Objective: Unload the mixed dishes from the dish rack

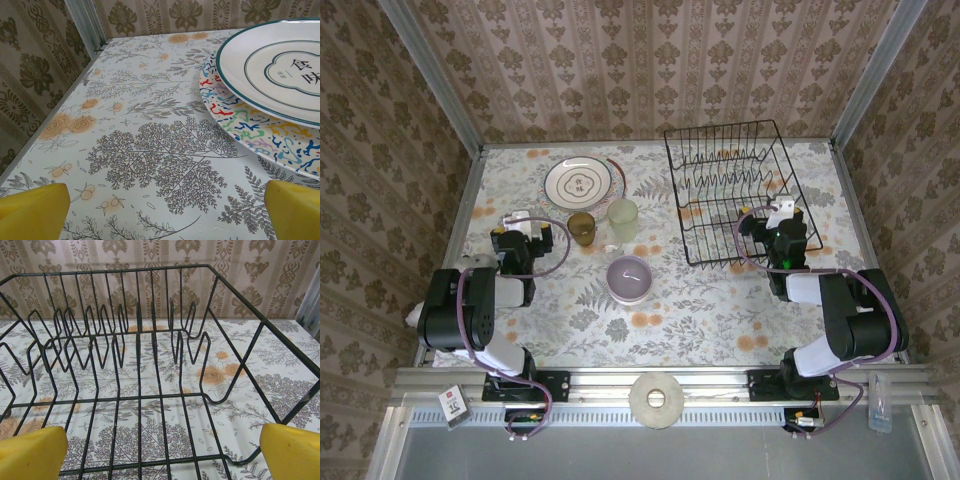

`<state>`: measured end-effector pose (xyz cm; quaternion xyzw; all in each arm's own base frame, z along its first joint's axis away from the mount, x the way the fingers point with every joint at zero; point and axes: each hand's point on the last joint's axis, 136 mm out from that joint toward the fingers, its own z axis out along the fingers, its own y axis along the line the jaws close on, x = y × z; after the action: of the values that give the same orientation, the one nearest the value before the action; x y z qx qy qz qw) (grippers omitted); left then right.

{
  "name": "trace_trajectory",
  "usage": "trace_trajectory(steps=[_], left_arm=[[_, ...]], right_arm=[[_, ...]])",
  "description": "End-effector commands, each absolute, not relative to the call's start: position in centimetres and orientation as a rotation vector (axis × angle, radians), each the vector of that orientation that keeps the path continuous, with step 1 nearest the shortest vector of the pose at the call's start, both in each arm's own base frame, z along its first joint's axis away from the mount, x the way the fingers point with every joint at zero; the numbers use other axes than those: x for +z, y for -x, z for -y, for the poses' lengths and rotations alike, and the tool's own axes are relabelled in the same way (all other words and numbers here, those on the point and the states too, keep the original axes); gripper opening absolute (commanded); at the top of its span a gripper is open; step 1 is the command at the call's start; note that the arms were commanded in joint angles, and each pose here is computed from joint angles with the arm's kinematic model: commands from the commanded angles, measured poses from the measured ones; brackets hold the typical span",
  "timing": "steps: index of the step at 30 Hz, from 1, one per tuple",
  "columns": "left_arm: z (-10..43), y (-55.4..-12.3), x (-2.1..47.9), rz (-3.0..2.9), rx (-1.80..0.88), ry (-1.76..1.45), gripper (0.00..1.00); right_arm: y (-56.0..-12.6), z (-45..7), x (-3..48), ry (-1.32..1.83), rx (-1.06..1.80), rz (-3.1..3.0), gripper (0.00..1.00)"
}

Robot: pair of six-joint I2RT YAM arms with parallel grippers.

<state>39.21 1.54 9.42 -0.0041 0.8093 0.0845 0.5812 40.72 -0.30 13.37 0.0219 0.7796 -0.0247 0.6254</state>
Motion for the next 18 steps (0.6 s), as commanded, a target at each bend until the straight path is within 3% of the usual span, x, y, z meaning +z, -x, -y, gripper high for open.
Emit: trace_trajectory(steps=[1, 18], left_arm=[[-1.10, -39.77, 9.88, -1.886, 0.189, -0.012, 1.00], [-1.06, -39.77, 9.91, -1.886, 0.189, -0.012, 1.00]], right_arm=[[-39.90, 0.63, 9.79, -0.072, -0.067, -1.918, 1.00], [-39.96, 0.64, 9.75, -0.072, -0.067, -1.921, 1.00]])
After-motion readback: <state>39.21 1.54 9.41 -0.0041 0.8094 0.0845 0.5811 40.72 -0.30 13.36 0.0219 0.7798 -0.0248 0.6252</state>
